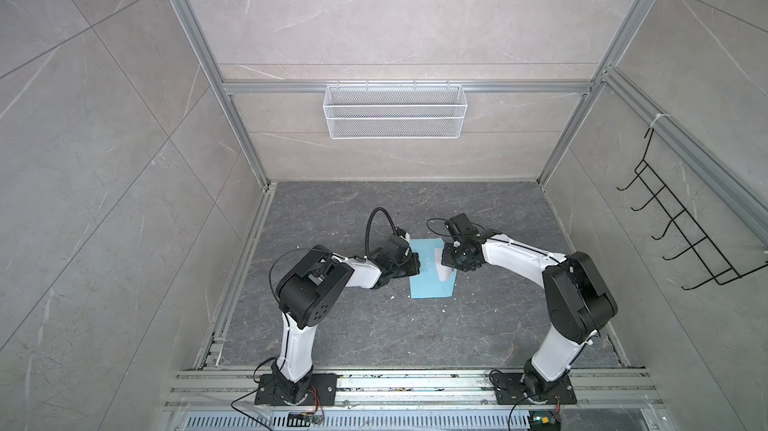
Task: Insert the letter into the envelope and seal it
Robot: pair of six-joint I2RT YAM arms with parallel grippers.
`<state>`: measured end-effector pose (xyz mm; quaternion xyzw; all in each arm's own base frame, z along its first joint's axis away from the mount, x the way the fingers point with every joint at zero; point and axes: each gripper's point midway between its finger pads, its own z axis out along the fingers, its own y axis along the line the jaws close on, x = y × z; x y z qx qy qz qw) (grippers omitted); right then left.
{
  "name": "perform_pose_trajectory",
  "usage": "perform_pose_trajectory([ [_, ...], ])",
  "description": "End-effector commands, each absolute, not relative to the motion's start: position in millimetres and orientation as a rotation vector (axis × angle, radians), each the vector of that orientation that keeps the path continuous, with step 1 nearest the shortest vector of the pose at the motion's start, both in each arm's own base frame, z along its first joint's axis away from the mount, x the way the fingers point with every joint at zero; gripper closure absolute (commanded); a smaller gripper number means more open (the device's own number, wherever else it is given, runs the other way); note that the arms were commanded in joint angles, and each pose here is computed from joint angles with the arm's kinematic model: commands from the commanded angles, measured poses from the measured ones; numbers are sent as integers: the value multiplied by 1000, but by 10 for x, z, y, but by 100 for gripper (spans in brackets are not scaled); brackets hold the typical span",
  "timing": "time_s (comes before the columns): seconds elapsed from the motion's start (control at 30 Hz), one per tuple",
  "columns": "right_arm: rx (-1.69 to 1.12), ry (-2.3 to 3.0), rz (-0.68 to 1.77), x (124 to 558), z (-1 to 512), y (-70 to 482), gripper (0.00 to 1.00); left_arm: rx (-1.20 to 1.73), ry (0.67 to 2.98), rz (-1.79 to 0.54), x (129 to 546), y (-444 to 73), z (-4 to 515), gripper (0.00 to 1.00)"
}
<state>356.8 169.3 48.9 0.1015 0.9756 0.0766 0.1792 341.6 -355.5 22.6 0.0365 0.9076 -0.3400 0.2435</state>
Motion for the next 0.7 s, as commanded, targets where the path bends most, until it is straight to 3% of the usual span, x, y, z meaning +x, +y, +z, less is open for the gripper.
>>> perform_pose_trajectory([
  [0.0, 386, 2729, 163, 3492, 538, 1579, 100, 78, 2659, -788, 3157, -3339, -267, 100],
  [0.67, 534, 2706, 177, 3425, 417, 1688, 100, 79, 2666, -796, 3133, -3387, -304, 100],
])
